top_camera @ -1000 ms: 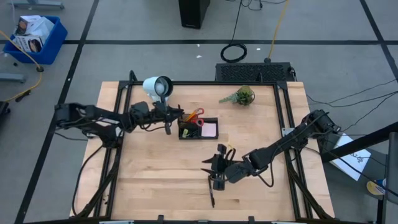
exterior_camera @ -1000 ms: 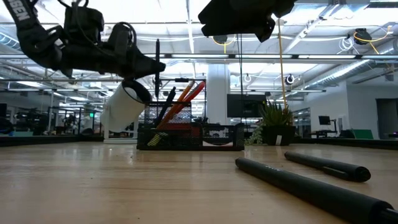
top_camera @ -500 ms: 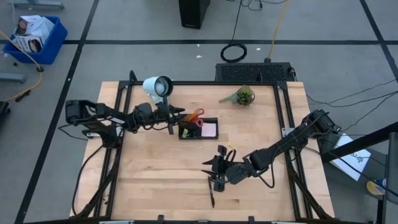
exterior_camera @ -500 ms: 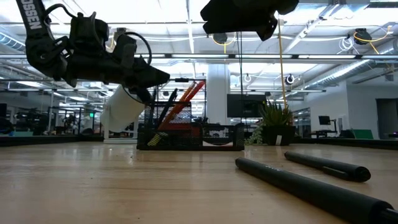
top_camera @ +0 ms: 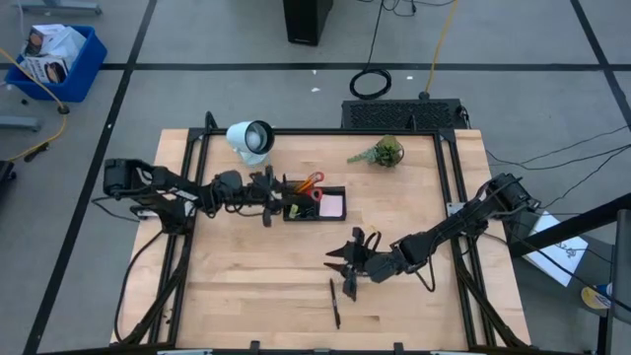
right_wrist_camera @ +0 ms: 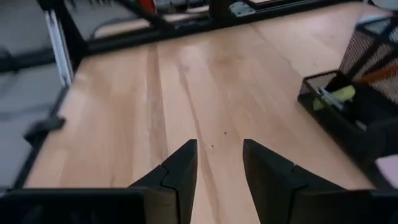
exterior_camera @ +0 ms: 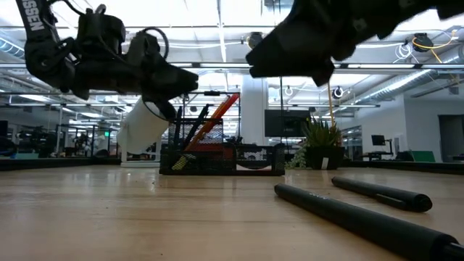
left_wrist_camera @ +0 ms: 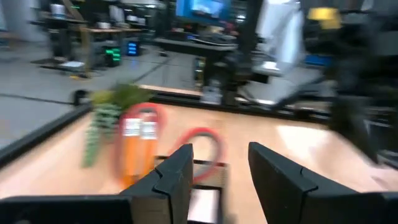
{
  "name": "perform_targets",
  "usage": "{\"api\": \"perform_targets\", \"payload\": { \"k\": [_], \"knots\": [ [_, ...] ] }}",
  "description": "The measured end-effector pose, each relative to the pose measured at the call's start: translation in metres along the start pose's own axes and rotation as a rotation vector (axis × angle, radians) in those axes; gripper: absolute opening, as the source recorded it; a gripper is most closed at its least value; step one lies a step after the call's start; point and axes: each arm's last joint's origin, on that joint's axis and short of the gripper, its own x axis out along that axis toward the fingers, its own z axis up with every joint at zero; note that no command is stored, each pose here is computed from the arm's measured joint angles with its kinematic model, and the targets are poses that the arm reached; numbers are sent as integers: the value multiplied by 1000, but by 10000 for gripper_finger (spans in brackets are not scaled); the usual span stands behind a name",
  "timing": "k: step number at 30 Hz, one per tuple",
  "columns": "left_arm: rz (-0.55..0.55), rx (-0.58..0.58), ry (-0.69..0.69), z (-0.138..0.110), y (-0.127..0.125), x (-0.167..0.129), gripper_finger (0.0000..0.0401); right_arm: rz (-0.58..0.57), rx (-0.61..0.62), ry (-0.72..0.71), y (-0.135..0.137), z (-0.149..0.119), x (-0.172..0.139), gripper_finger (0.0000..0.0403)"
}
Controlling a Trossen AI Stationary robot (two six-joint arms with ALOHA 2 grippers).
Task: Pick and place office supplies into organizer
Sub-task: Put the black pen into the black desk organizer
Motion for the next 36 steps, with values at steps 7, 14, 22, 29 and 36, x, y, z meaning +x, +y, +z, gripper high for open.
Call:
{"api": "perform_targets", "payload": {
  "k": [7,14,22,29,36],
  "knots": [
    [-198,57,-17,2,-44,2,161,75,253,-120,-16,-23,-9,117],
    [-326,83,-47,5,-91,-3,161,81,270,-106,-13,-36,-17,120],
    [-290,99,-49,3,-110,-7,161,-48,200,-28,17,-12,-15,107],
    [-338,-16,31,-4,-123,-11,161,48,221,77,86,24,-22,91],
    [-339,-28,65,-8,-135,-16,161,-310,331,413,103,5,-9,72]
  ]
}}
